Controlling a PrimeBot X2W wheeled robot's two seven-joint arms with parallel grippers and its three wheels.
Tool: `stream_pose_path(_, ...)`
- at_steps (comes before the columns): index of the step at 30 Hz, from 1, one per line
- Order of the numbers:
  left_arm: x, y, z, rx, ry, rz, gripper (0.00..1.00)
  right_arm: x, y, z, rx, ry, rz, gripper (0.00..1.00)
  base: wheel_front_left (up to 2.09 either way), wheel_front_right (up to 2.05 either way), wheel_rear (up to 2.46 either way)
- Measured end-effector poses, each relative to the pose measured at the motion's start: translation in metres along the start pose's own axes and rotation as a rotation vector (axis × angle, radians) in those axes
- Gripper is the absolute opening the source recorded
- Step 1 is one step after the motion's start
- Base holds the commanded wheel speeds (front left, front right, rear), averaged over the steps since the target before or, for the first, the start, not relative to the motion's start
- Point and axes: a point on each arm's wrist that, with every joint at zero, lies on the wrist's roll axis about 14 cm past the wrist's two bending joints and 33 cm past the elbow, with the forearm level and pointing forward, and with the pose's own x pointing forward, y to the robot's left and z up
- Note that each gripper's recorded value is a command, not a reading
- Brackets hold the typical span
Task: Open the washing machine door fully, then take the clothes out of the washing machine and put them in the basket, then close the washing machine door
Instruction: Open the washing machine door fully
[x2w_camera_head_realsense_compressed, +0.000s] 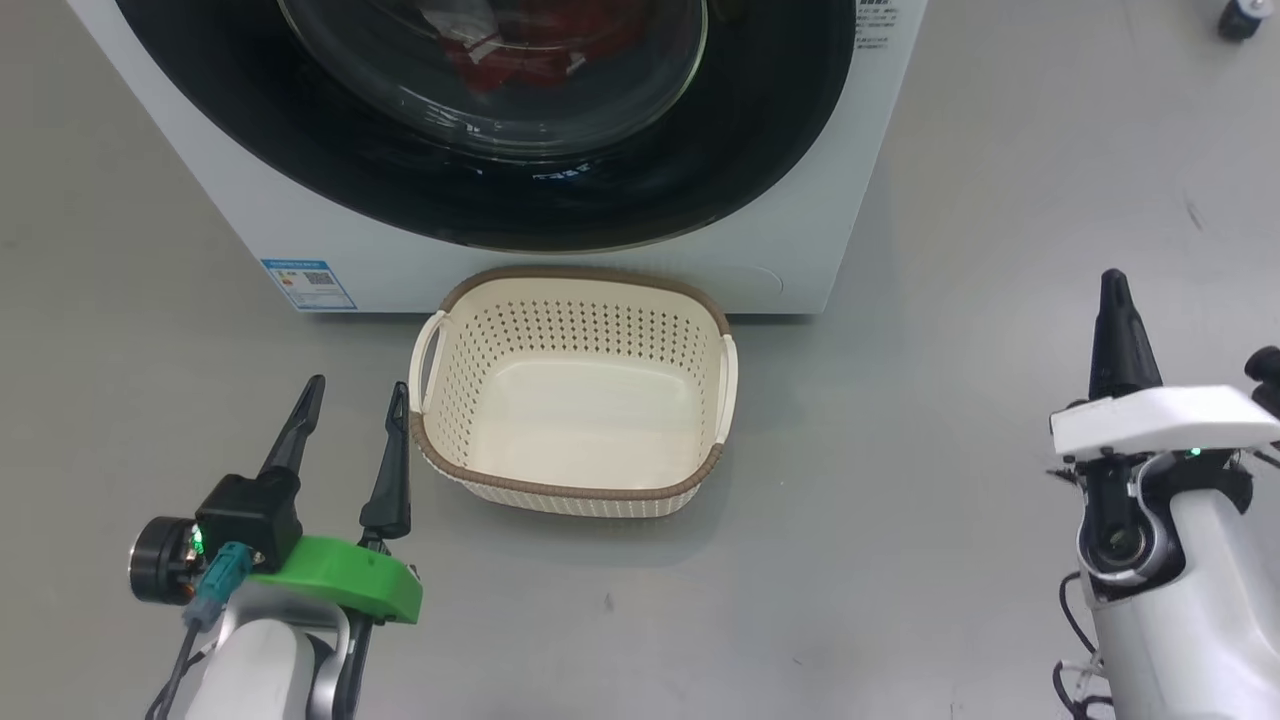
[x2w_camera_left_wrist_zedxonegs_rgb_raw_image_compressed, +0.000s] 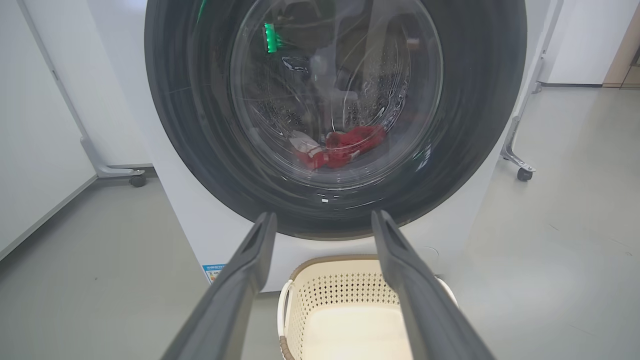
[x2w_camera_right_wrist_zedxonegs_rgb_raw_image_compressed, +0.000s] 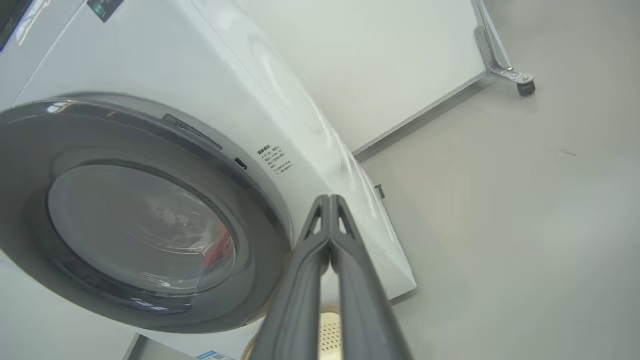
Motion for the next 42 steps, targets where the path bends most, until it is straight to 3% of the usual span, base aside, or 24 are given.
stream_pose_path(5,0.009,0.007,-0.002,-0.003,0.000,0.021,1.00,0.033,0.011,0.000,0.252,0.009,0.011,0.00,0.00,0.00,0.00)
stream_pose_path(17,0.029,0.019,-0.013,-0.011,0.013,0.044,1.00,0.110,0.049,0.020,0.658,0.073,0.175,0.00,0.00,0.00,0.00)
stream_pose_path(25,0.040,0.026,-0.021,0.010,0.027,0.050,1.00,0.149,0.065,0.031,0.653,0.175,0.262,0.00,0.00,0.00,0.00)
stream_pose_path(32,0.041,0.032,-0.029,0.015,0.048,0.061,1.00,0.167,0.078,0.010,0.625,0.350,0.292,0.00,0.00,0.00,0.00)
stream_pose_path(42,0.043,0.041,-0.036,0.024,0.065,0.078,1.00,0.190,0.092,0.002,0.582,0.486,0.324,0.00,0.00,0.00,0.00)
